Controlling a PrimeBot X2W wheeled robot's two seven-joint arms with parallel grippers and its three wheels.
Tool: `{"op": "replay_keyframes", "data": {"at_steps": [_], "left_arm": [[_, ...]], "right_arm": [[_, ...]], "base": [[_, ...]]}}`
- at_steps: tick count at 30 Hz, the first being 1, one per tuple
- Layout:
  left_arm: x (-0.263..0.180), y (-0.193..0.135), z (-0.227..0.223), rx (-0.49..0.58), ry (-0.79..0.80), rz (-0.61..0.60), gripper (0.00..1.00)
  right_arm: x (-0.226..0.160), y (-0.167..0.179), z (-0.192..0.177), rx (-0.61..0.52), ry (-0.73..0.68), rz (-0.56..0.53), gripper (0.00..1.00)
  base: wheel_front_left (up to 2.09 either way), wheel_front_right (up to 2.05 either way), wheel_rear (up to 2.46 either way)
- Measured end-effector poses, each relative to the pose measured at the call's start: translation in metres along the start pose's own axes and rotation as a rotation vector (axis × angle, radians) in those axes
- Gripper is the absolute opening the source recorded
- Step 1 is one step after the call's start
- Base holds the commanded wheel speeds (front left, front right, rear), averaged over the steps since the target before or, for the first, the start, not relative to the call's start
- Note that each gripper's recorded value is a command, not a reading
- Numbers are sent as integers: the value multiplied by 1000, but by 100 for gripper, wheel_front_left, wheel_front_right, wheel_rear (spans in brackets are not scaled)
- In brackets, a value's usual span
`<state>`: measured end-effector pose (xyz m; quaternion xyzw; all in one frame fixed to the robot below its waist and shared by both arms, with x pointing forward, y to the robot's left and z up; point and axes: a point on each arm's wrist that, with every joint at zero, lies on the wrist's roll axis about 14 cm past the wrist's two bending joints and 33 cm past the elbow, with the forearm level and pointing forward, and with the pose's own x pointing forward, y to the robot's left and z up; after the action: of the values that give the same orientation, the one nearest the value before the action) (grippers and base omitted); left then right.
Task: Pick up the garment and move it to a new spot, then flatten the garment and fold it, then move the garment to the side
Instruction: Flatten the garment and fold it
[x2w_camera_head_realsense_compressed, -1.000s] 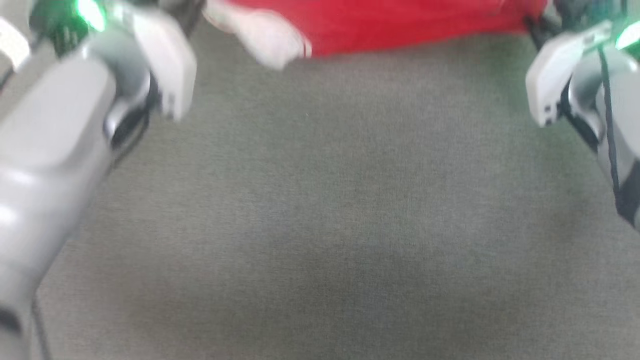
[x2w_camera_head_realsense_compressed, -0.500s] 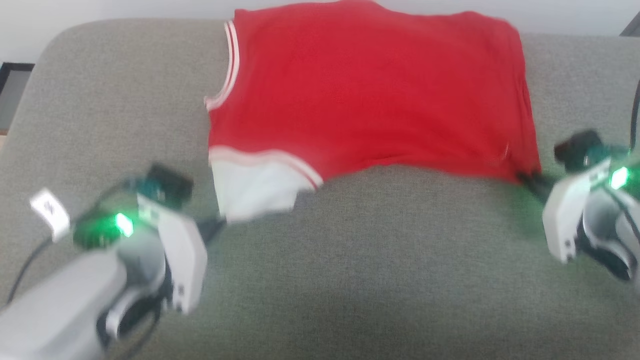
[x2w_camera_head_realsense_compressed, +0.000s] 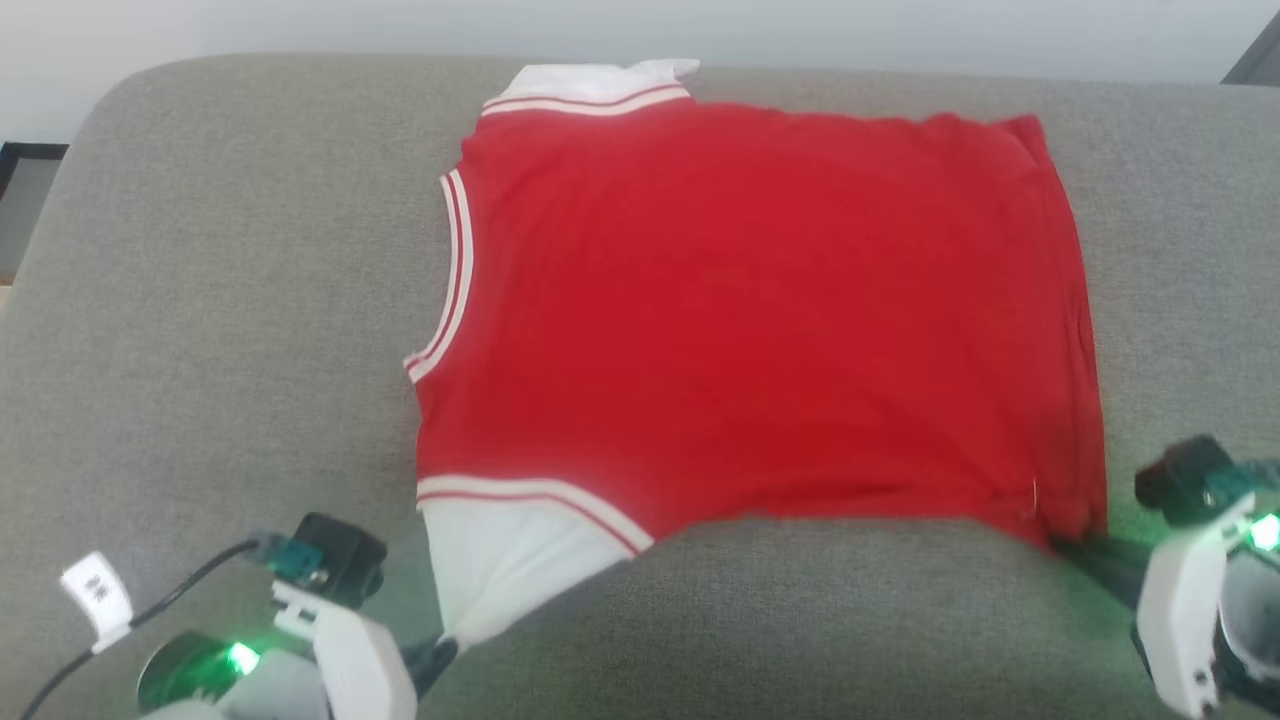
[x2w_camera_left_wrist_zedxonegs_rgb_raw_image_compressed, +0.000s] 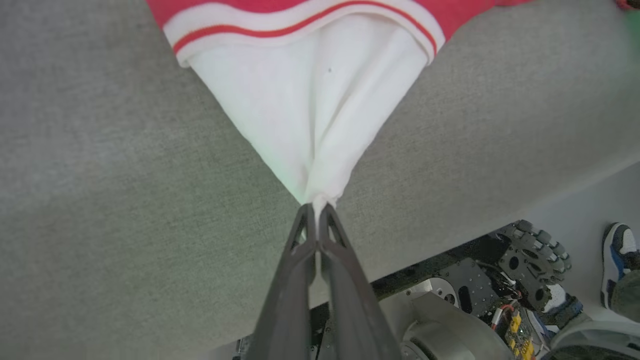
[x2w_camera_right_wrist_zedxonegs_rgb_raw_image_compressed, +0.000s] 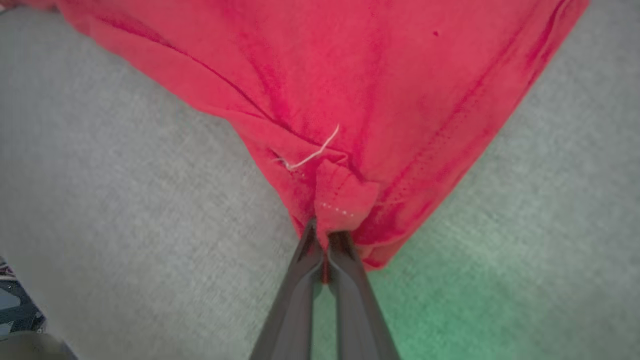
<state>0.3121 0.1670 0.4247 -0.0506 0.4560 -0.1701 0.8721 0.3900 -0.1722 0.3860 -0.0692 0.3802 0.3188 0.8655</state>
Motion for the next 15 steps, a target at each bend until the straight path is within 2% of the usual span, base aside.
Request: {"op": "replay_keyframes", "data": {"at_steps": [4,10,15], "left_arm": [[-7,7,-16,-42,52,40,0],[-17,18,-23,-61,78,95,0],[-21,23,6,-7,-17,113,0]], "right_arm": [[-14,14,-21,-8,61,50,0],[-30,15,-41,13,124,66,0],[-33,9,-35,44,85,49,0]], "base": [[0,0,0],[0,0,0],[0,0,0]]}}
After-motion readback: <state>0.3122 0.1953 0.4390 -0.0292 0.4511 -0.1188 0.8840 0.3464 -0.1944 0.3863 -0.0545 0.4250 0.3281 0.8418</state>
